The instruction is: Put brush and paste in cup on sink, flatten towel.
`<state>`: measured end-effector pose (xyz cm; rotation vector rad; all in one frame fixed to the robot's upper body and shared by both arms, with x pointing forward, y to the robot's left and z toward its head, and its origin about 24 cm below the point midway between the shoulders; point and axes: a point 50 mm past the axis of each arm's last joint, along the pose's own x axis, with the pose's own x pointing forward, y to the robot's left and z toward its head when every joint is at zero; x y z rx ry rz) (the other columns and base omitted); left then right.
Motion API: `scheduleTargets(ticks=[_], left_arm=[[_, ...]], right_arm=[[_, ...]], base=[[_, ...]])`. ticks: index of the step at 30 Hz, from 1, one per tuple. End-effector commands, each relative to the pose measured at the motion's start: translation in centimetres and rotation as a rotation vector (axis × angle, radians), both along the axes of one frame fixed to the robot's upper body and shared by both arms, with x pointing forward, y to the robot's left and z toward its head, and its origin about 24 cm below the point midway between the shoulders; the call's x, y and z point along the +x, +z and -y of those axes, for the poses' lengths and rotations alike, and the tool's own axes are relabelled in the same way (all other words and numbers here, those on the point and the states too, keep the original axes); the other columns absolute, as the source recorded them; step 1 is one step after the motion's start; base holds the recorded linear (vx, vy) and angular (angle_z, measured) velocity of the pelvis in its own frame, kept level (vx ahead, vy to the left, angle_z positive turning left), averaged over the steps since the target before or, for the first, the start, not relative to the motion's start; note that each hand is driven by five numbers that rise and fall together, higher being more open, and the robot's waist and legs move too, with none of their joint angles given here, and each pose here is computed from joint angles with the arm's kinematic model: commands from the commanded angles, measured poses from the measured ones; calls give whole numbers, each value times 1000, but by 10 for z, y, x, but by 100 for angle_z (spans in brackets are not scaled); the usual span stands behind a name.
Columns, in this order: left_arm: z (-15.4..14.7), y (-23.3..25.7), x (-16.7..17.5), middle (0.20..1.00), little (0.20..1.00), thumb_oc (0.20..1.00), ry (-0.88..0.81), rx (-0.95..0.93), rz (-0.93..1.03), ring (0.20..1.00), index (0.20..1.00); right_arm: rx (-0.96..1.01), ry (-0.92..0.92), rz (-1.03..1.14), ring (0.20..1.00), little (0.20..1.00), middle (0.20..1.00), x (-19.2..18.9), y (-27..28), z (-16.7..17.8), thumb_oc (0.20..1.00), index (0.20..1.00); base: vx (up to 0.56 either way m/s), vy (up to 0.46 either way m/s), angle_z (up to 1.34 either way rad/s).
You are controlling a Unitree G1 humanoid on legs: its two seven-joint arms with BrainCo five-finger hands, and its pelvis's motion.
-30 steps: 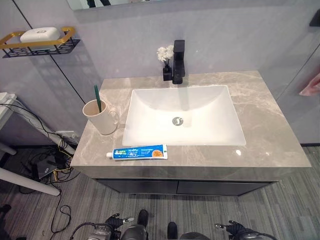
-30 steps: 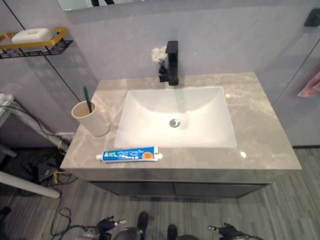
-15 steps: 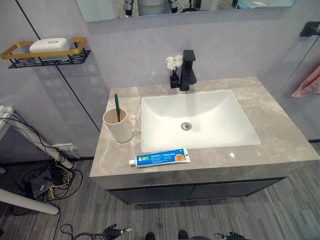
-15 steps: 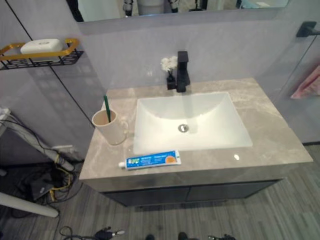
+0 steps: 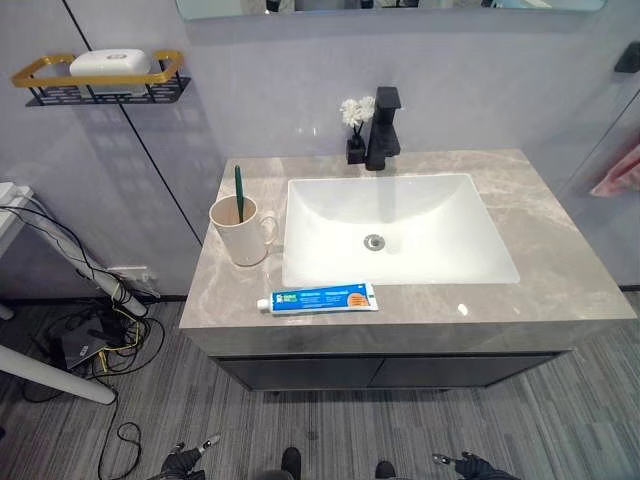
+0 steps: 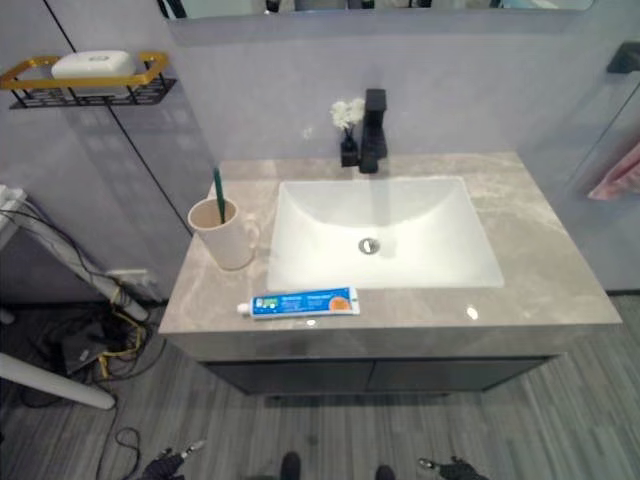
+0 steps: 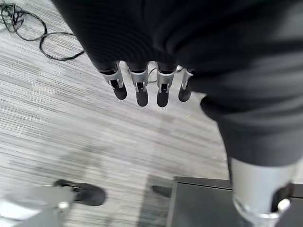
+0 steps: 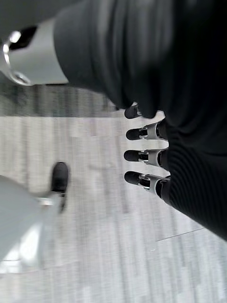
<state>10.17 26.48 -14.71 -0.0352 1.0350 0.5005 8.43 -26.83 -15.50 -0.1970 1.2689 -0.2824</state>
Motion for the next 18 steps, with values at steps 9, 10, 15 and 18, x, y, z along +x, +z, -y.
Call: scheduleTargets(ticks=[9, 10, 15, 18], left_arm=[[-35, 178, 91, 1000, 1000, 1000, -93, 619, 869, 1000, 1000], [-35, 190, 92, 1000, 1000, 1000, -100, 661, 912, 1000, 1000], [-32, 233, 94, 1000, 1000, 1000, -147, 840, 1058, 1000, 1000], [-23, 261, 90, 1000, 1000, 1000, -174, 977, 1155, 1000, 1000]], right_arm=[[-41, -93, -17, 1000, 1000, 1000, -21, -3, 1, 1000, 1000], [-34, -94, -17, 1000, 1000, 1000, -22, -4, -2, 1000, 1000], [-21, -94, -35, 1000, 1000, 1000, -28, -7, -9, 1000, 1000], [-24, -95, -45, 1000, 1000, 1000, -32, -9, -12, 1000, 1000]], base=[[34, -62, 12], [0, 0, 0], [0, 0, 0], [0, 0, 0]])
